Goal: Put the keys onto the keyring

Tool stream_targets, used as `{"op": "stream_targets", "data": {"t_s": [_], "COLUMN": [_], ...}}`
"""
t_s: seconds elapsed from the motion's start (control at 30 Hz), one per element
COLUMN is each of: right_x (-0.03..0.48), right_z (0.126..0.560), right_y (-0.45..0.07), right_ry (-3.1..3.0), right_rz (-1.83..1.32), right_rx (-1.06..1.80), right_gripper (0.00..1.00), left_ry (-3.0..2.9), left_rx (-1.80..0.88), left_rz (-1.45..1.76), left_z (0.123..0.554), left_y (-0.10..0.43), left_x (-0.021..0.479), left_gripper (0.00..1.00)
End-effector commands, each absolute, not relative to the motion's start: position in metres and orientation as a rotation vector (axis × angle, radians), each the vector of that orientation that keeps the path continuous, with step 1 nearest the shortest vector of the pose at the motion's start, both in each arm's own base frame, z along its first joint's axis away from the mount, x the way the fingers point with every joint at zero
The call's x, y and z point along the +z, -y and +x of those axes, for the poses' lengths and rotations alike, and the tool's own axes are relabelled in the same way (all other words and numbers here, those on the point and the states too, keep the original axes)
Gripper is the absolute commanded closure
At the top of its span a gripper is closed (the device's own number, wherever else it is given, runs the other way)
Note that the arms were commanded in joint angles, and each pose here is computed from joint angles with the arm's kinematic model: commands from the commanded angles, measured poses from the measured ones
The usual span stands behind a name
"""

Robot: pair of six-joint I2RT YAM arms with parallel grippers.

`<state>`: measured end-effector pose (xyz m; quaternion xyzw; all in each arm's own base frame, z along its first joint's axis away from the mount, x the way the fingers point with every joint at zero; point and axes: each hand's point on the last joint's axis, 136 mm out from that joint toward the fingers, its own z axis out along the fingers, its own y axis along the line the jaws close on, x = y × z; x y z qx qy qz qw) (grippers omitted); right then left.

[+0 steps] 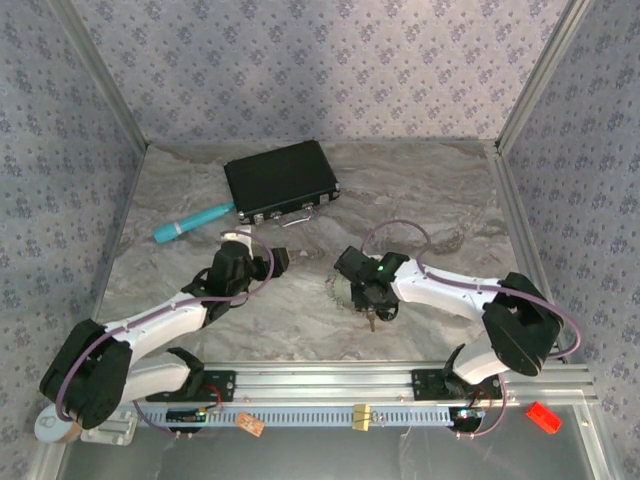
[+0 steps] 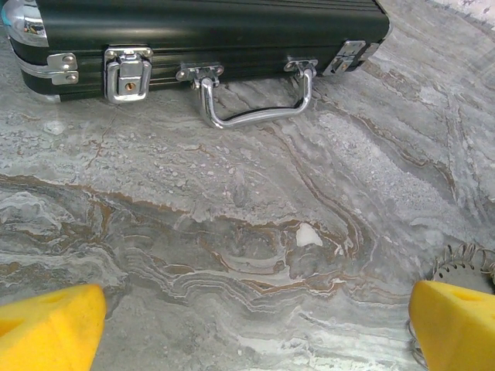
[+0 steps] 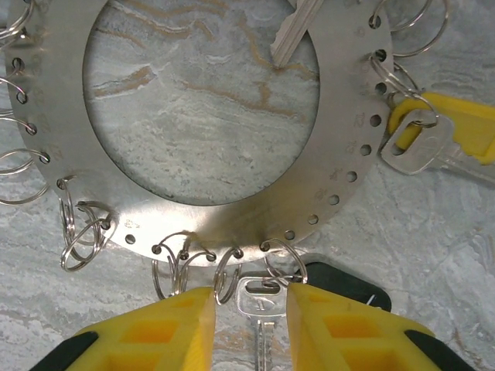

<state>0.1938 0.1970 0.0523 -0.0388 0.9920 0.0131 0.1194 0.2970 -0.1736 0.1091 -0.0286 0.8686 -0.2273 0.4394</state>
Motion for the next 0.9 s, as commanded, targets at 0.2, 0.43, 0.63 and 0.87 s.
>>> {"op": "stream_targets", "data": {"t_s": [0.2, 0.43, 0.63, 0.87], "right_x": [0.05, 0.044, 0.042, 0.037], "right_z": [0.196, 0.196, 0.195, 0.195], "right_y": [-0.205, -0.205, -0.211, -0.209], "right_ry": [-2.906, -2.921, -2.932, -2.943], "right_rz": [-0.073, -0.076, -0.085, -0.09], "right_rx": [0.012, -0.018, 0.01, -0.024], "right_gripper": [0.72, 0.77, 0.76, 0.76], "left_ry": [-2.102, -2.09, -2.079, -2.071], "left_rx": [-0.604, -0.593, -0.586, -0.581], "left_rz": [-0.074, -0.076, -0.082, -0.086], "left_z": [0.301, 0.299, 0.297, 0.297], "left_y": [0.18, 0.176, 0.172, 0.17], "left_x": [0.126, 0.128, 0.13, 0.132], "left_gripper": [0.0, 0.0, 0.0, 0.0]}}
